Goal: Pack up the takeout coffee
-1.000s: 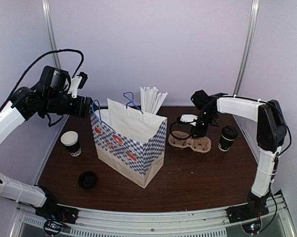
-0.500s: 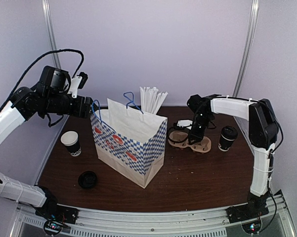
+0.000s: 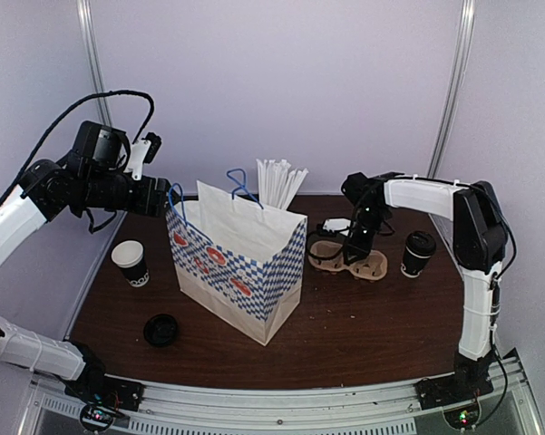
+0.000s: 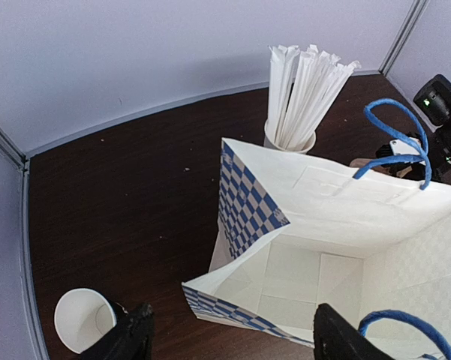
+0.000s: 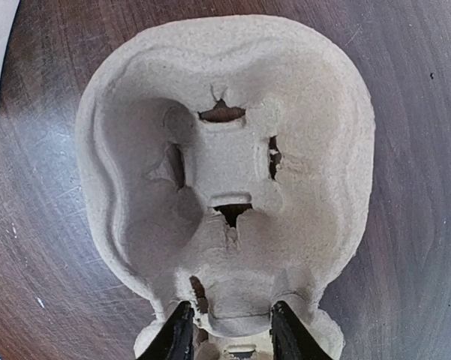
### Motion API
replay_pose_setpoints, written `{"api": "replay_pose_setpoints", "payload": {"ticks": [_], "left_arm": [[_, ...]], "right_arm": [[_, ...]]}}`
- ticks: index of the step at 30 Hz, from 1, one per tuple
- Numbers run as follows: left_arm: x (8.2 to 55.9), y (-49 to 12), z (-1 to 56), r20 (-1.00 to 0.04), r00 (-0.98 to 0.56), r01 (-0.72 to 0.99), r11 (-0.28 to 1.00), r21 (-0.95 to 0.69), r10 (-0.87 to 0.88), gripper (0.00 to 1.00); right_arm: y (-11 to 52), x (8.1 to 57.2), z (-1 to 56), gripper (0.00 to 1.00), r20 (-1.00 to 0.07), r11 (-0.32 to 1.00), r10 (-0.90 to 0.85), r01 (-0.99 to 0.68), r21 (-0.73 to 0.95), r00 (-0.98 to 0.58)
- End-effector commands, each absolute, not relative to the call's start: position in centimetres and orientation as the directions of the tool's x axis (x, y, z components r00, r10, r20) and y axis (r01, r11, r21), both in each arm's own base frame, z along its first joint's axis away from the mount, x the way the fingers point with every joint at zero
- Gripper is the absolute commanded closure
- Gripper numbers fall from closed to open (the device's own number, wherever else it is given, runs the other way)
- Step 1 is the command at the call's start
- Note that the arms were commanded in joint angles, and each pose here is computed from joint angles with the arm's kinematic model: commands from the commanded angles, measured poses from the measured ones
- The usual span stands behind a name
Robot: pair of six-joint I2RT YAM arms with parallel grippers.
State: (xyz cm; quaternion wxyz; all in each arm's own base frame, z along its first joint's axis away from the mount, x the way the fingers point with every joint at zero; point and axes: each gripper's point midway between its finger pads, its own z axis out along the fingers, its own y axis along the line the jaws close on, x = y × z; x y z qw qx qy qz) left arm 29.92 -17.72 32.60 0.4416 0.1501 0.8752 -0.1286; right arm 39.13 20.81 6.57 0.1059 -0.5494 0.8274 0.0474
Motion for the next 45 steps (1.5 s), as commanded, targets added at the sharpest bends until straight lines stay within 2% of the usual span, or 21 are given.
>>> {"api": "replay_pose_setpoints", "payload": {"ticks": [1, 6, 14, 21, 27, 29, 40, 45], "left_arm": [[30.6, -18.0, 33.1, -0.829, -0.546, 0.375, 0.920, -0.112, 0.122, 0.26], [30.5, -18.1, 33.1, -0.828, -0.548, 0.377, 0.919, -0.118, 0.118, 0.27], [30.2, -18.0, 33.5, -0.832, -0.544, 0.379, 0.917, -0.126, 0.110, 0.26], [30.3, -18.1, 33.5, -0.831, -0.546, 0.380, 0.916, -0.129, 0.110, 0.26], [30.6, -18.3, 34.0, -0.836, -0.532, 0.395, 0.912, -0.108, 0.131, 0.26], [30.7, -18.7, 34.9, -0.841, -0.524, 0.412, 0.904, -0.110, 0.137, 0.25], [31.5, -20.1, 42.1, -0.891, -0.415, 0.527, 0.847, -0.070, 0.185, 0.23], [33.3, -19.6, 41.3, -0.866, -0.478, 0.521, 0.840, -0.149, 0.143, 0.23]], "right_arm": [[20.7, 40.0, 6.7, 0.62, -0.234, 0.416, -0.889, -0.907, -0.060, -0.393], [20.2, 40.9, 6.8, 0.62, -0.259, 0.460, -0.864, -0.886, -0.057, -0.432], [20.6, 38.7, 5.9, 0.62, -0.235, 0.417, -0.876, -0.906, 0.072, -0.422], [20.3, 38.4, 5.2, 0.62, -0.209, 0.422, -0.878, -0.902, 0.086, -0.431], [20.1, 38.4, 5.1, 0.77, -0.204, 0.427, -0.877, -0.900, 0.081, -0.435], [20.1, 38.3, 5.5, 0.78, -0.204, 0.431, -0.876, -0.899, 0.077, -0.437], [18.9, 36.6, 12.5, 0.82, -0.276, 0.449, -0.860, -0.893, -0.010, -0.429], [18.5, 35.4, 17.0, 0.82, -0.338, 0.464, -0.841, -0.884, -0.052, -0.422]]}}
